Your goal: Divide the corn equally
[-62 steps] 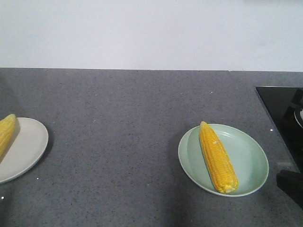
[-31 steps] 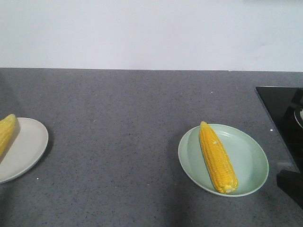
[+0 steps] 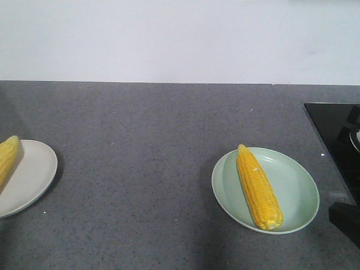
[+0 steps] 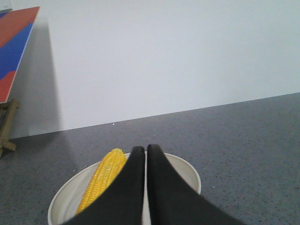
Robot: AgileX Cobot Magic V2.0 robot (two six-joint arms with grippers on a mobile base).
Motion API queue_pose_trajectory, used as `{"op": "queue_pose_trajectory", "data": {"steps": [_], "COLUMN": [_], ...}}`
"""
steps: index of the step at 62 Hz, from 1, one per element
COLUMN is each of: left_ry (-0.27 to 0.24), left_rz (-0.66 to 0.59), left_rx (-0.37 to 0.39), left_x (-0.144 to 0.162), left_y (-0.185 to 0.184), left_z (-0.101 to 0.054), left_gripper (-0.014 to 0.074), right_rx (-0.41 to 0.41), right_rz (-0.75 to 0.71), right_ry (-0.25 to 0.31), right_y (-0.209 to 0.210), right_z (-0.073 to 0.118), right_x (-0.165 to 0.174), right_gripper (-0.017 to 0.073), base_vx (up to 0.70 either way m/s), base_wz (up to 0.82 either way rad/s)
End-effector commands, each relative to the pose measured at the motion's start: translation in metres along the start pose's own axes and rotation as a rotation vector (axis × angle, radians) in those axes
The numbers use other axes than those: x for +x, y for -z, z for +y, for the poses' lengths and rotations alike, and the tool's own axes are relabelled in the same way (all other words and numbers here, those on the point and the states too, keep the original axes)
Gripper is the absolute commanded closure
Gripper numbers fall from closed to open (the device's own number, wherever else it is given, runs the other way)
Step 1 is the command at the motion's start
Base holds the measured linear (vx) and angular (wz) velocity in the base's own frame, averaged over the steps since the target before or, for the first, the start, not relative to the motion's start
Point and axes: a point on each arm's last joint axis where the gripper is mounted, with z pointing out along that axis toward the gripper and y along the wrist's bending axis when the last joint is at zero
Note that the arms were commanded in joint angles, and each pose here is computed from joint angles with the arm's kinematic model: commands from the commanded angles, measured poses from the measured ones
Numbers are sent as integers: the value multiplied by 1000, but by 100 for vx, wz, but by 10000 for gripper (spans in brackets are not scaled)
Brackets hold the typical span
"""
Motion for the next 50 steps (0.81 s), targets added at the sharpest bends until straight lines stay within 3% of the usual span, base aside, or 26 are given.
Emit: {"op": "queue_pose_trajectory", "data": {"steps": [1,50], "left_ry": [5,5], "left_rz": [-85,-86], "left_rx": [-32,-32], "left_x": [-6,-7], "left_y": [2,2], "left_z": [3,3], "left_gripper": [601,601], "right_rx": [28,28], "right_rz": [-76,-76], "right_ry": [-4,-4], "right_y": [3,3], "right_z": [-3,-3], "right_x": [-12,-12], "right_gripper": [564,564], "base_vx": [0,0], "base_wz": [0,0]}}
